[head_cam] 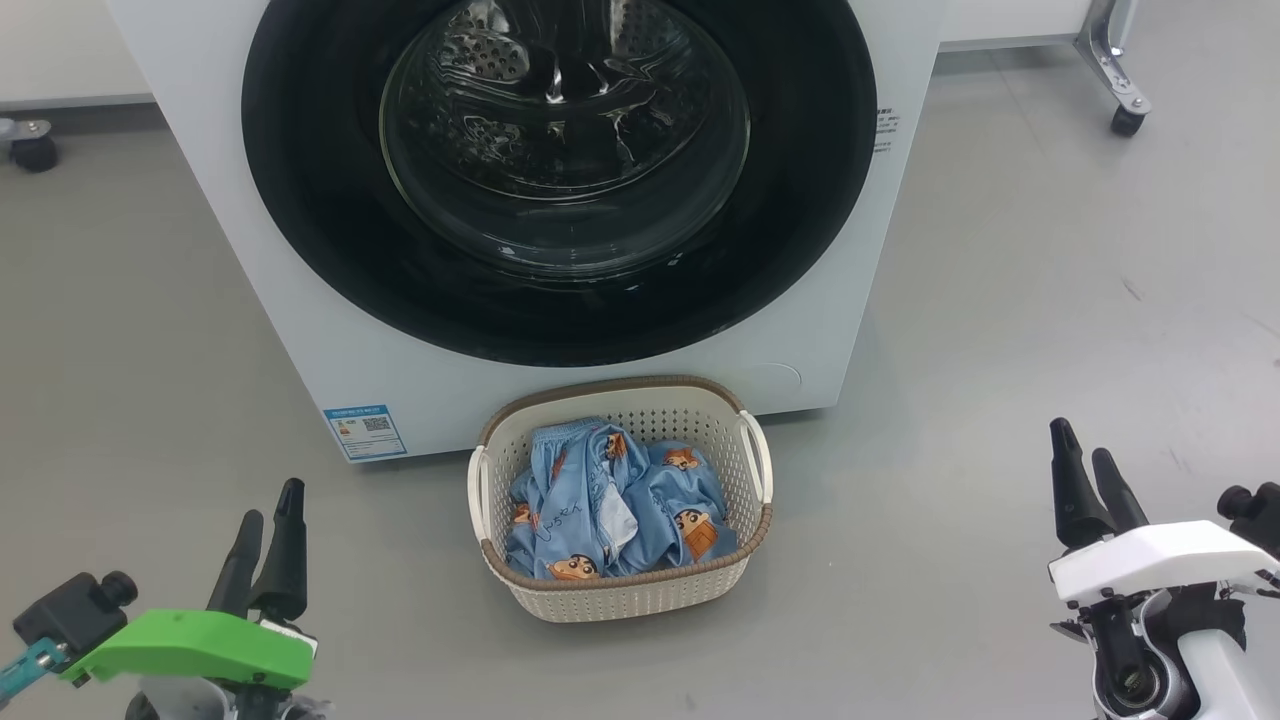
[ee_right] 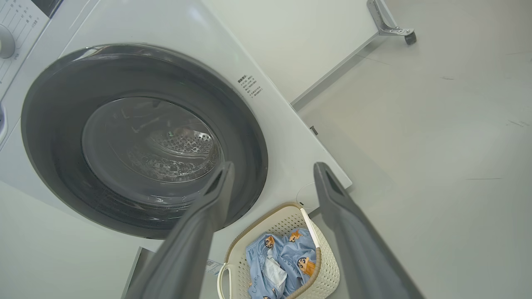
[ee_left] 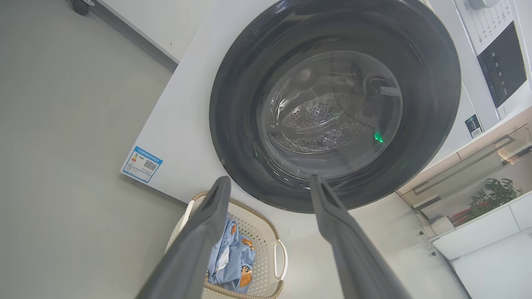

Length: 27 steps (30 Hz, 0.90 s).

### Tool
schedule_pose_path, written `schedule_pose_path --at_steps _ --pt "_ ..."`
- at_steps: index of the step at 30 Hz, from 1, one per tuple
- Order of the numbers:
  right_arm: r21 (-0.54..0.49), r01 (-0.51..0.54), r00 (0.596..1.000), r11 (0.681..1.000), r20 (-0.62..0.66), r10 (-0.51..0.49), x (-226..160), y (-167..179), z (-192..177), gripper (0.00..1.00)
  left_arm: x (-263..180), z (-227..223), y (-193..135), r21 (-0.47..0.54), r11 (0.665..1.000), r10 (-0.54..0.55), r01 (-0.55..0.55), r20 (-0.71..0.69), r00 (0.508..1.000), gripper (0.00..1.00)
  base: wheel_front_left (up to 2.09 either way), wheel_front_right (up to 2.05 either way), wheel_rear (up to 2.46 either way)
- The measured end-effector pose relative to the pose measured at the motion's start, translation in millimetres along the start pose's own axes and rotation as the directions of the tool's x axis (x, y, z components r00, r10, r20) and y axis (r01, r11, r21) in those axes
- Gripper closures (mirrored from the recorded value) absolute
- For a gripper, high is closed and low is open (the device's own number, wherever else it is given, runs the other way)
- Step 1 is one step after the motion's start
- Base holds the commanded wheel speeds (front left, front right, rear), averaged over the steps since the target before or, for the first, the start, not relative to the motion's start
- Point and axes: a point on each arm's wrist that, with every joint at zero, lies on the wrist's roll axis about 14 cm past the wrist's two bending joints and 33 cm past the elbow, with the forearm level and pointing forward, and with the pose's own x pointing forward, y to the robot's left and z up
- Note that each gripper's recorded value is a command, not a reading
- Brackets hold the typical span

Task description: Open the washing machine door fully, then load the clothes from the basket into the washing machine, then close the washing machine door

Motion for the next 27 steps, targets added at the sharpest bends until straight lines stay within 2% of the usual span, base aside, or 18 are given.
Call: schedule_pose_path --at_steps 13,23,27 --pt "-0.194 -0.051 0.999 0.980 -0.018 0.049 4 13 -6 0.00 0 2 -7 0.202 0.979 -0.039 0.037 0.005 0.999 0.00 0.00 0.00 0.00" --pt "-0.339 -0.093 0.996 0.936 -0.033 0.086 6 21 -11 0.00 0 -2 -12 0.341 0.937 -0.072 0.070 -0.007 0.997 0.00 0.00 0.00 0.00" --pt "-0.410 -0.118 0.993 0.905 -0.041 0.111 8 26 -12 0.00 -1 -3 -13 0.398 0.914 -0.081 0.077 -0.008 0.997 0.00 0.00 0.00 0.00"
